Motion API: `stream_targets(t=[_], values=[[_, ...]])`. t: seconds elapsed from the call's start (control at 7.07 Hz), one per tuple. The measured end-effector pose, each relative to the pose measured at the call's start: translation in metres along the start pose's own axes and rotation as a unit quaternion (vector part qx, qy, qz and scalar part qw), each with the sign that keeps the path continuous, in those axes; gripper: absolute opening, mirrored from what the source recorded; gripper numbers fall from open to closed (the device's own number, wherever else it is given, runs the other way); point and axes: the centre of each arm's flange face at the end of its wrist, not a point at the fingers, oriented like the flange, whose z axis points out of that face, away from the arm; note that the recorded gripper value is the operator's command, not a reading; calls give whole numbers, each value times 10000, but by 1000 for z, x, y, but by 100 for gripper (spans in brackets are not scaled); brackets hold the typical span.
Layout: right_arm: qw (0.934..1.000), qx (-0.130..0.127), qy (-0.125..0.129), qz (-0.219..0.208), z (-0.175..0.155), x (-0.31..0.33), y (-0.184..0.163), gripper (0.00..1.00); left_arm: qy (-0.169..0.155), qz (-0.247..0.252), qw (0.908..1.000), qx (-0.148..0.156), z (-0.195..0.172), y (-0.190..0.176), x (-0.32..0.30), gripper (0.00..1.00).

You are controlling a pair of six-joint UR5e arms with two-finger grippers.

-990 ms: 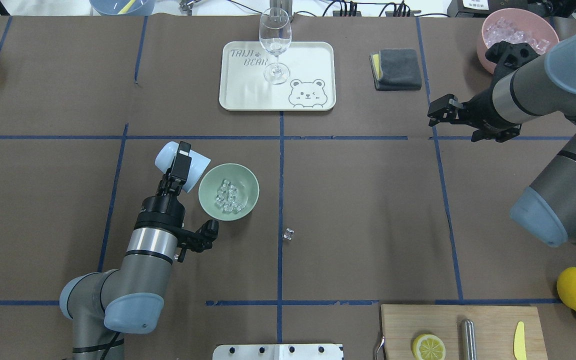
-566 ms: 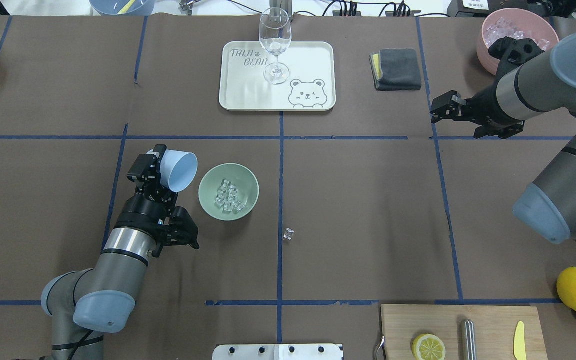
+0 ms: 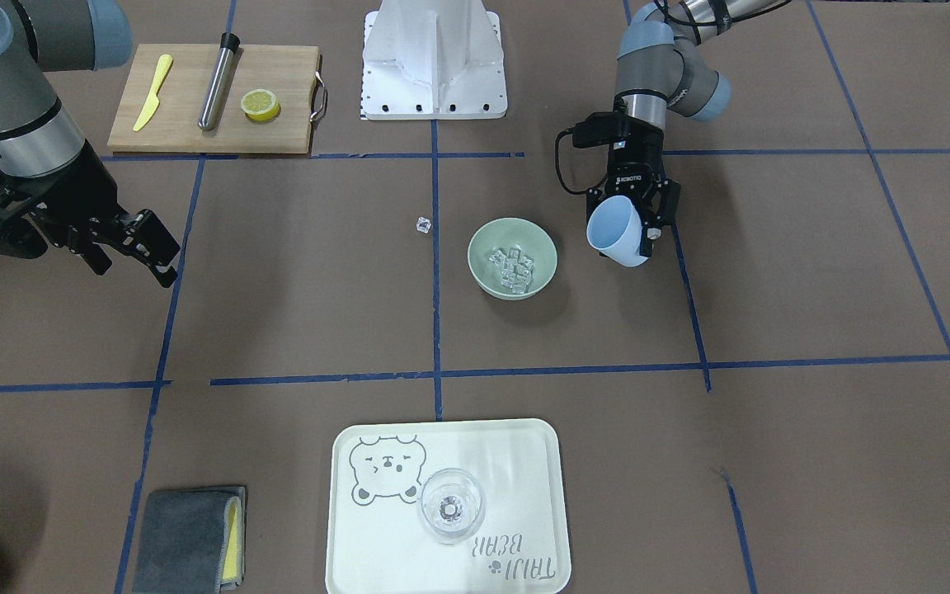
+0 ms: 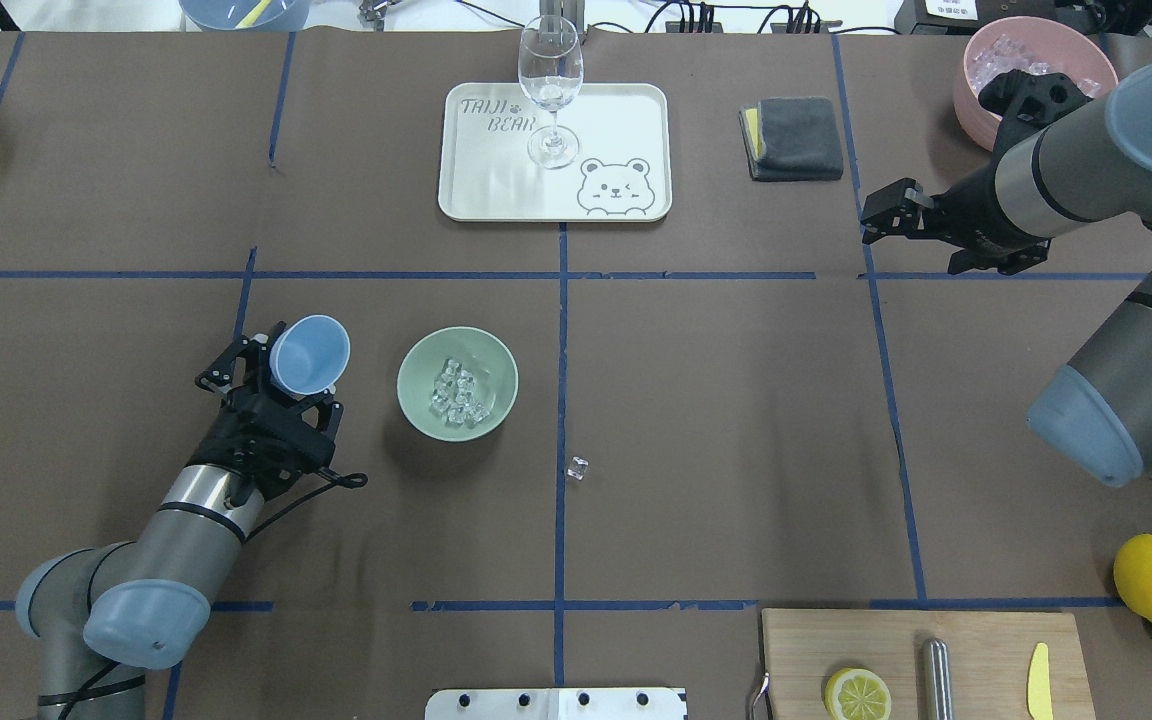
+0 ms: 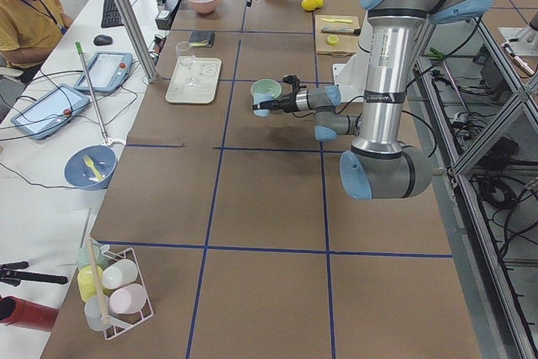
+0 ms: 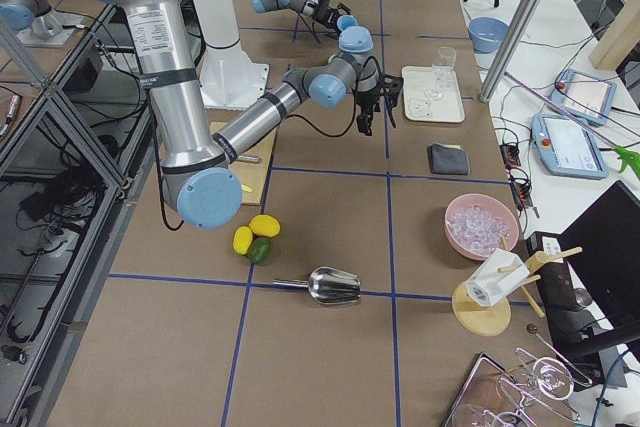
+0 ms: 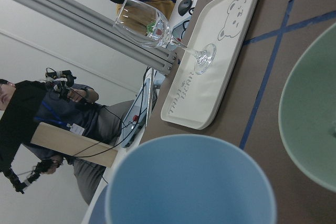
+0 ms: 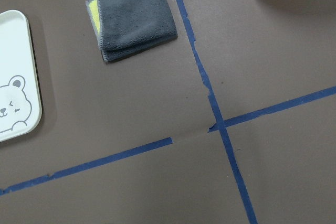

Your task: Pour ice into bowl

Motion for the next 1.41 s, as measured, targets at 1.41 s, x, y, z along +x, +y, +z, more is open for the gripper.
stream_targets(t=[1.41], values=[[9988, 4, 326, -378, -25, 52, -47, 100, -1535, -3774, 9131, -137, -25, 222, -149, 0]])
